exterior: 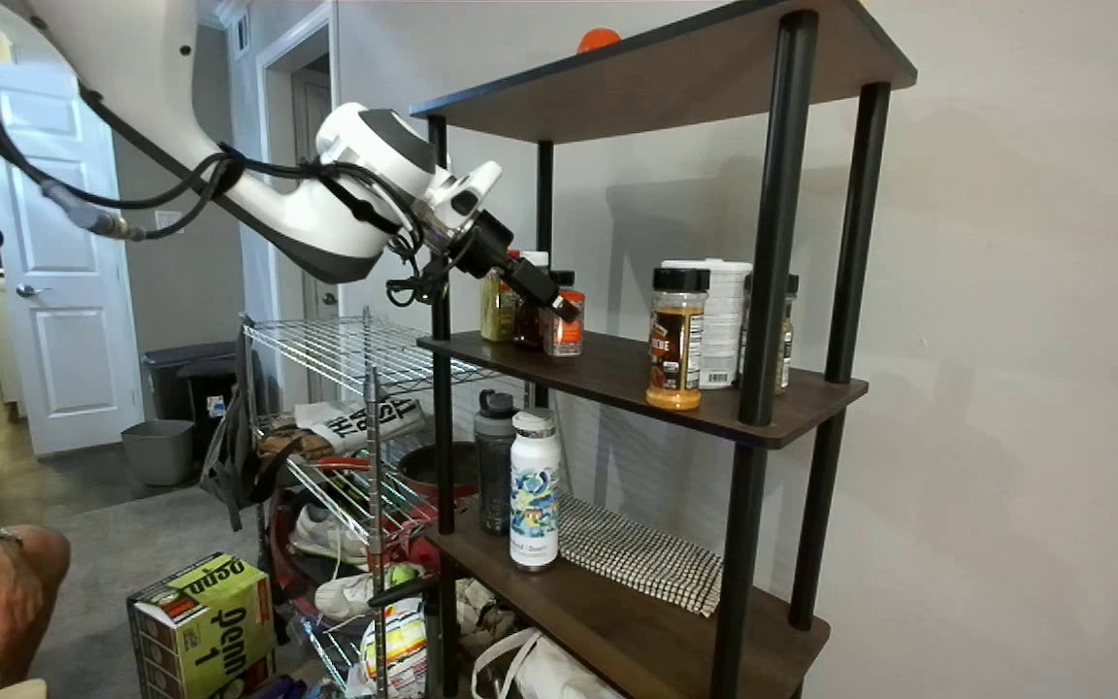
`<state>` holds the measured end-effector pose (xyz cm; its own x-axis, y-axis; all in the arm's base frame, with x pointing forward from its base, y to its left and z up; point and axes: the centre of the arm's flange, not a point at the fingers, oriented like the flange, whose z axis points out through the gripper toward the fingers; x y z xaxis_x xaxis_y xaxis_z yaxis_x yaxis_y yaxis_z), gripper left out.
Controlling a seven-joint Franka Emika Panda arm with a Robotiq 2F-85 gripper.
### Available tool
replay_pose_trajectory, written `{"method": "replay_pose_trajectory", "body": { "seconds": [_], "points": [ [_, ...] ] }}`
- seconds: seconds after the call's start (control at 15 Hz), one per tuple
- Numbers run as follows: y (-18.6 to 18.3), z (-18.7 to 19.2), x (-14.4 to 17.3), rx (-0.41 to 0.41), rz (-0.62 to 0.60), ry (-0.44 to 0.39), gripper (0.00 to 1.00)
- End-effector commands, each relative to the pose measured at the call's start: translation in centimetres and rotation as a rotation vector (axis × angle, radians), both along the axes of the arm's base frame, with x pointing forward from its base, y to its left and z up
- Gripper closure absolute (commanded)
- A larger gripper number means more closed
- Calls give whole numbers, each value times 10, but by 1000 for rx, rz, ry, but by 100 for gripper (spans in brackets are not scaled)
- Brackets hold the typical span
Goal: Move the jar with the orange label to the topmost shelf.
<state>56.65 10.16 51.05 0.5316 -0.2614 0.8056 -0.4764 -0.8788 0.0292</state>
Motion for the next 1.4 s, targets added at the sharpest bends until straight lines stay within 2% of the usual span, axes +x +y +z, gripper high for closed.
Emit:
{"method": "replay_pose_trajectory", "body": {
  "seconds": [0.0,0.47,1.33],
  "points": [
    [4,12,-46,16,9,-24,52],
    [11,10,-90,16,19,-20,52],
    [-5,-1,-132,30,-26,1,52]
  ]
}}
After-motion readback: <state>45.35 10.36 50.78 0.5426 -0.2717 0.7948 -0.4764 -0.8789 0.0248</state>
